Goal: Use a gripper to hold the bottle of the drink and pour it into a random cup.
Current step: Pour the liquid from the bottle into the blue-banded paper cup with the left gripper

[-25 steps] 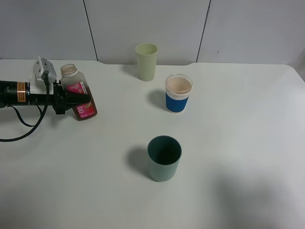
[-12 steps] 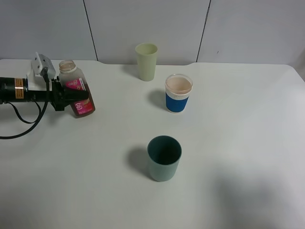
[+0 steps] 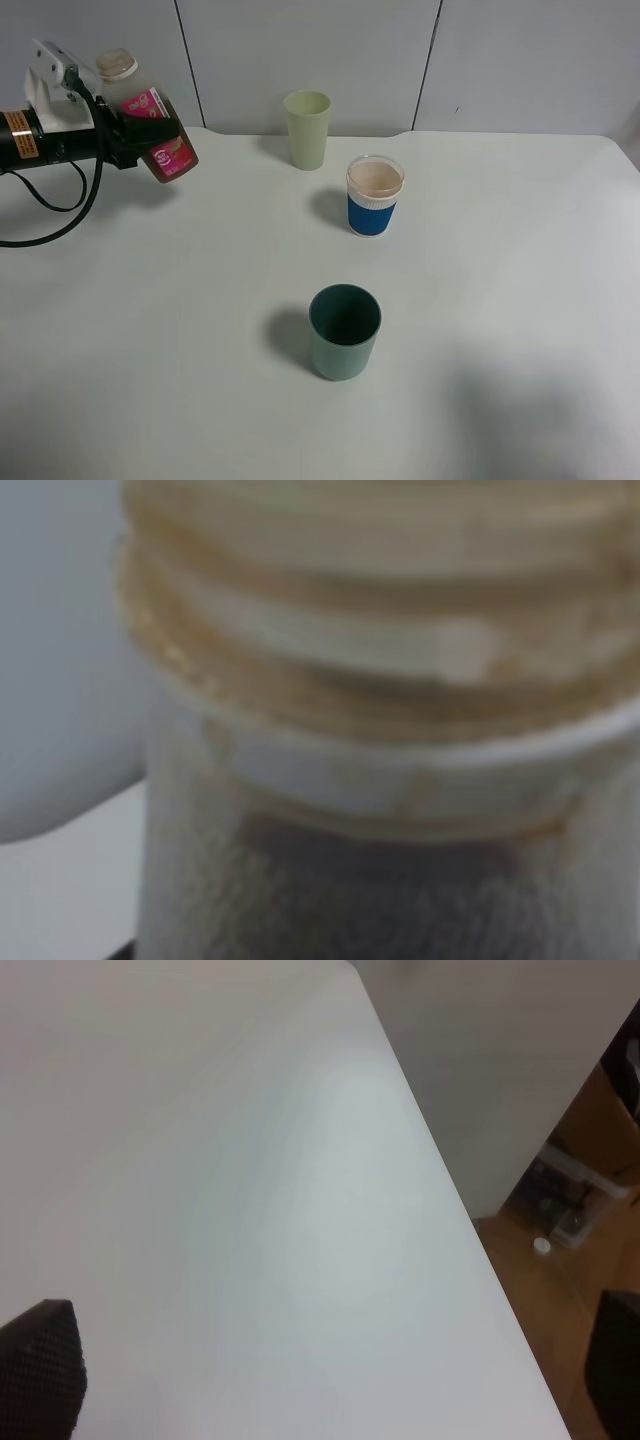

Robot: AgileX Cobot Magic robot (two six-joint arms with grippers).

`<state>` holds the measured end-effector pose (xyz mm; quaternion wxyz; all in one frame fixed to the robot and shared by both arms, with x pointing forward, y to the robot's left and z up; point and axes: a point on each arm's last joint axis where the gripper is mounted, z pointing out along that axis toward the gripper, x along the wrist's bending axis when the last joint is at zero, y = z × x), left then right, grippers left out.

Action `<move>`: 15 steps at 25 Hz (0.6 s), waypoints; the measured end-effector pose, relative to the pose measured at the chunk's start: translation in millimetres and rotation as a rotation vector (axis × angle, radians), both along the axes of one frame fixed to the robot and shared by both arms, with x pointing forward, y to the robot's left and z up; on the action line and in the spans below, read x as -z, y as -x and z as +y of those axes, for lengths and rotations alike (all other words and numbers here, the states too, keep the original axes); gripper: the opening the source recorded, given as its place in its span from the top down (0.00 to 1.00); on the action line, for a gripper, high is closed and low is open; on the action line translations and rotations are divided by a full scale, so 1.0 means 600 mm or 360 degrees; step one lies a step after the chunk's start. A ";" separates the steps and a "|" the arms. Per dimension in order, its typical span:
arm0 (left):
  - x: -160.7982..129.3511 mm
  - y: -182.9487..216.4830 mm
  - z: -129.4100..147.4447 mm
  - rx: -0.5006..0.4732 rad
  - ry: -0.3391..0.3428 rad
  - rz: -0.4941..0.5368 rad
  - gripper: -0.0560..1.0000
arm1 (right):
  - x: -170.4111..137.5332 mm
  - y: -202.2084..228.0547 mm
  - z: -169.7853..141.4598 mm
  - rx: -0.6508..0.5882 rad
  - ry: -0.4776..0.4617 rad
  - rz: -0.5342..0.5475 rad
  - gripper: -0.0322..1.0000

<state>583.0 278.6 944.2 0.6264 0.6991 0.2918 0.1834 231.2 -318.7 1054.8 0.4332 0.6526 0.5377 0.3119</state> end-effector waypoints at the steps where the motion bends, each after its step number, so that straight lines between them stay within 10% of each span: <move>1: -0.002 0.002 -0.005 -0.0027 -0.0002 -0.0002 0.61 | 0.000 0.000 0.000 0.0000 0.0000 0.0000 0.00; 15: 0.025 0.051 -0.072 -0.0412 -0.0114 0.0005 0.61 | 0.000 0.000 0.000 0.0000 0.0000 0.0000 0.00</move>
